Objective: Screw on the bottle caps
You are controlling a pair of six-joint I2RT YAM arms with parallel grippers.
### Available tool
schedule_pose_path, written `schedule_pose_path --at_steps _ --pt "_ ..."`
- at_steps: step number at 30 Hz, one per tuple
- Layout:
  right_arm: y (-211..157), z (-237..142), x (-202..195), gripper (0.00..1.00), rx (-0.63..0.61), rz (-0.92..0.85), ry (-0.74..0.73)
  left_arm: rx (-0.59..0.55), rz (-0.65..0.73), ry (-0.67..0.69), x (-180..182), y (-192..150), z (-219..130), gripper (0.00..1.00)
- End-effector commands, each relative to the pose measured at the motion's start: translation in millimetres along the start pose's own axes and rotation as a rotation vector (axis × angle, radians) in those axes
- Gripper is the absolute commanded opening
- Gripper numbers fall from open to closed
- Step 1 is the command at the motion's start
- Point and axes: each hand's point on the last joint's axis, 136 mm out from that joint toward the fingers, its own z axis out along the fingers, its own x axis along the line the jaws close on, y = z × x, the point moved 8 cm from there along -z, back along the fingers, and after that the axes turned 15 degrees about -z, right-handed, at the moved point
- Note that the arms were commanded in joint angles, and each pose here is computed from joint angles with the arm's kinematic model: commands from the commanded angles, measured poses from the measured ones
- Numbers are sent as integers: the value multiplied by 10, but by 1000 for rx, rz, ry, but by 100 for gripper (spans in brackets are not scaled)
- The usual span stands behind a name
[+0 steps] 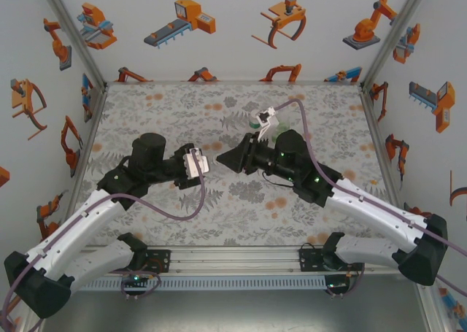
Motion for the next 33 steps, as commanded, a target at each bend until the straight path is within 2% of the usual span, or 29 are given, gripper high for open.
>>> schedule_pose_path --at_steps 1,6,9,12,16,19,22,27,33 --pt "-1 -50 -90 0 11 165 -132 -80 26 -7 9 155 -10 0" --pt "28 -54 -58 3 14 168 -117 -80 25 -20 -1 155 0 0" --pt "48 -62 -40 13 24 145 -114 -83 26 -25 -5 156 1 0" --pt "73 -75 -12 29 7 118 -89 -88 26 -38 -18 161 -2 0" --pt "175 -111 162 48 -66 5 78 -91 28 -62 -38 158 2 0" --pt "235 -195 240 60 -96 -105 126 -94 30 -77 -53 163 4 0" --pt "254 -304 252 64 -88 -266 97 -104 35 -89 -67 177 -12 0" --pt "208 -485 278 63 -82 -592 105 -120 47 -125 -110 188 -34 0" --pt "64 -643 432 60 -38 -940 308 -137 60 -219 -193 203 -48 0"
